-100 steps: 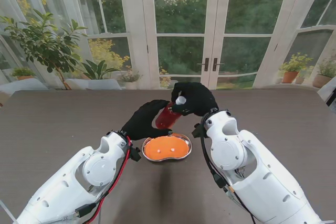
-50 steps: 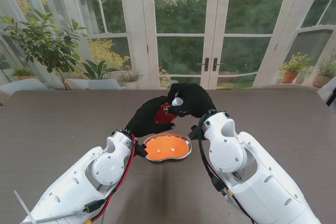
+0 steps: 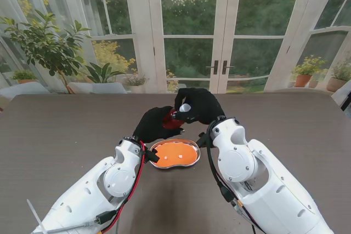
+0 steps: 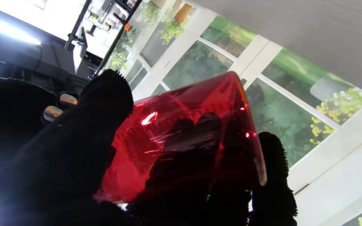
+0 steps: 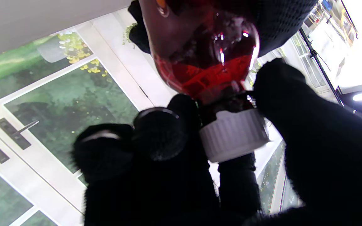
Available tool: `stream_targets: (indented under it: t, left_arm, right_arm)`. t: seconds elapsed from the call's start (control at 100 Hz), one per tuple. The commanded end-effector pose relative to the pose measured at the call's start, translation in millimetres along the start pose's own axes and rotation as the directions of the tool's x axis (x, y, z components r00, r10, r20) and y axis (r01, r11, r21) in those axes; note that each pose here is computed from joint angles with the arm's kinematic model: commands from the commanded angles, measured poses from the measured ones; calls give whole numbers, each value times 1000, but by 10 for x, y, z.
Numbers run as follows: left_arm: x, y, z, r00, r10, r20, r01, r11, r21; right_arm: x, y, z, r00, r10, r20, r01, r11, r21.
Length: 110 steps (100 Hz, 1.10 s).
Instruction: Collect the cotton balls from the tray into a sample bottle
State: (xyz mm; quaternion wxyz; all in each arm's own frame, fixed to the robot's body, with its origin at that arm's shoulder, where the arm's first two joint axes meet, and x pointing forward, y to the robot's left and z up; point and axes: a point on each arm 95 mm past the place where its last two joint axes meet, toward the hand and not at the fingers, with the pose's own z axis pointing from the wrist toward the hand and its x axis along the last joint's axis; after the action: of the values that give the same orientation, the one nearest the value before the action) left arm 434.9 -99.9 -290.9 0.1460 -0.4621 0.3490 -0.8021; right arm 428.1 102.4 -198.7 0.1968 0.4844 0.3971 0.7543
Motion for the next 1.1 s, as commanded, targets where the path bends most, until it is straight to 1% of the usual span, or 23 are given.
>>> stream_targets:
  t: [0.0,0.21,0.31,0.68,0.93,1.09]
  left_arm:
    - [84,41,43,999,-34,-12,34,999,-16]
    - [96,56,25,995,-98,4,98,995,1]
    - [94,51,7,994,-107,6,107,994,1]
    - [35,-33,-126,996,-90,17,90,996,1]
    - [-67,-97,-268,997,-54,48,55,998,-27]
    - [-119,-145,-373,998,-28,61,31,998,-52]
  right_arm:
    - [54,-50,-14,1000,14,-10,-13,1000,19]
    - [44,-58,-14,1000,8,-13,-8,1000,14]
    - [35,-49,-17,1000,-5,-17,5,1000,18]
    - [30,10,-20,999,-28,-42,28,1000,7]
    - [28,157,-31,998,-31,-53,32,999,11]
    - [-13,243,-37,991,-119,-62,121,992,21]
